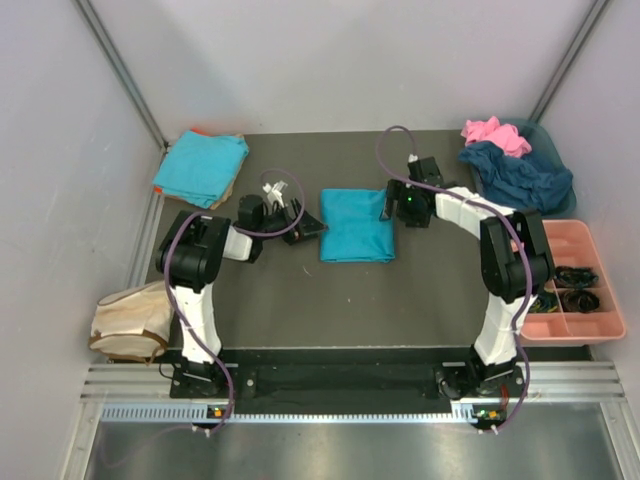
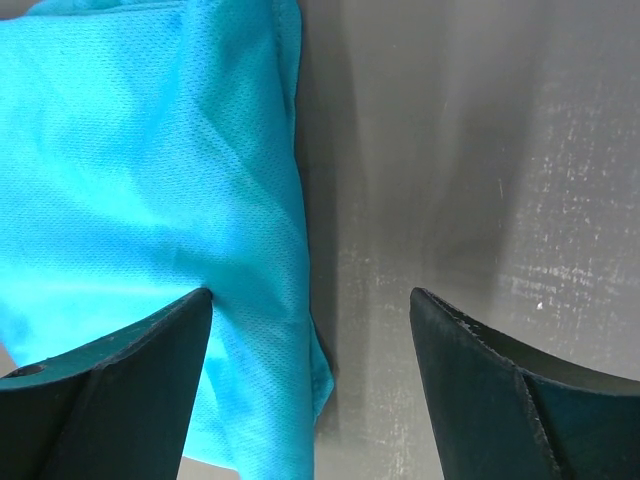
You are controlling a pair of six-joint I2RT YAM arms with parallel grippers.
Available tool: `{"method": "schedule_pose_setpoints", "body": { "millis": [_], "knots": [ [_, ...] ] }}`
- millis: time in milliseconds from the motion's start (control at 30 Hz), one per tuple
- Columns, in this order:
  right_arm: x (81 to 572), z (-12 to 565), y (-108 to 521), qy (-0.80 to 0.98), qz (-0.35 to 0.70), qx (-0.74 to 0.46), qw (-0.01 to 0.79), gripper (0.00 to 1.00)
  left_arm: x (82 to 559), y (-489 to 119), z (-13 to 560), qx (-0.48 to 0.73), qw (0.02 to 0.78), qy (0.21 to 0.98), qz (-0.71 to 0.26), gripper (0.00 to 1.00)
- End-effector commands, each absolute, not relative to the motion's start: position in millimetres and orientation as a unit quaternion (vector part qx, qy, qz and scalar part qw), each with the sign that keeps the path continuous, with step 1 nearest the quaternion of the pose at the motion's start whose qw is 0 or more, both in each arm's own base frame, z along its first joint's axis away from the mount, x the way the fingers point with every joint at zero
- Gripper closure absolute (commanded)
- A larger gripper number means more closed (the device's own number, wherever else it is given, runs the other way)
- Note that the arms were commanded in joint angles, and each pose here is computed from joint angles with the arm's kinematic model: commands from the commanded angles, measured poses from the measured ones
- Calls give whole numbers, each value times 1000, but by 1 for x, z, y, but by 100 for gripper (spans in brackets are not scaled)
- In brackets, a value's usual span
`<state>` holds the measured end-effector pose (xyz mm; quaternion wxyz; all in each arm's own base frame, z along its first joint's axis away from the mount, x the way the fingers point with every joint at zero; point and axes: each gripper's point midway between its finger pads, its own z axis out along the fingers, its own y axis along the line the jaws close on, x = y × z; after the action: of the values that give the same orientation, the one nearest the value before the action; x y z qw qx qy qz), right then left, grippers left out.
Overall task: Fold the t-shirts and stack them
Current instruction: Neatly place the folded tshirt to the corner
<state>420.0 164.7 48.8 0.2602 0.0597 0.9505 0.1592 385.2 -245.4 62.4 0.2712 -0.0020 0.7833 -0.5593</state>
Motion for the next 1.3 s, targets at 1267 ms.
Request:
{"method": "schedule_pose_setpoints", "body": {
  "millis": [1267],
  "knots": [
    [417, 25, 172, 956, 148, 60, 246, 20, 395, -286, 4, 90, 238, 854, -454, 10]
  ]
}}
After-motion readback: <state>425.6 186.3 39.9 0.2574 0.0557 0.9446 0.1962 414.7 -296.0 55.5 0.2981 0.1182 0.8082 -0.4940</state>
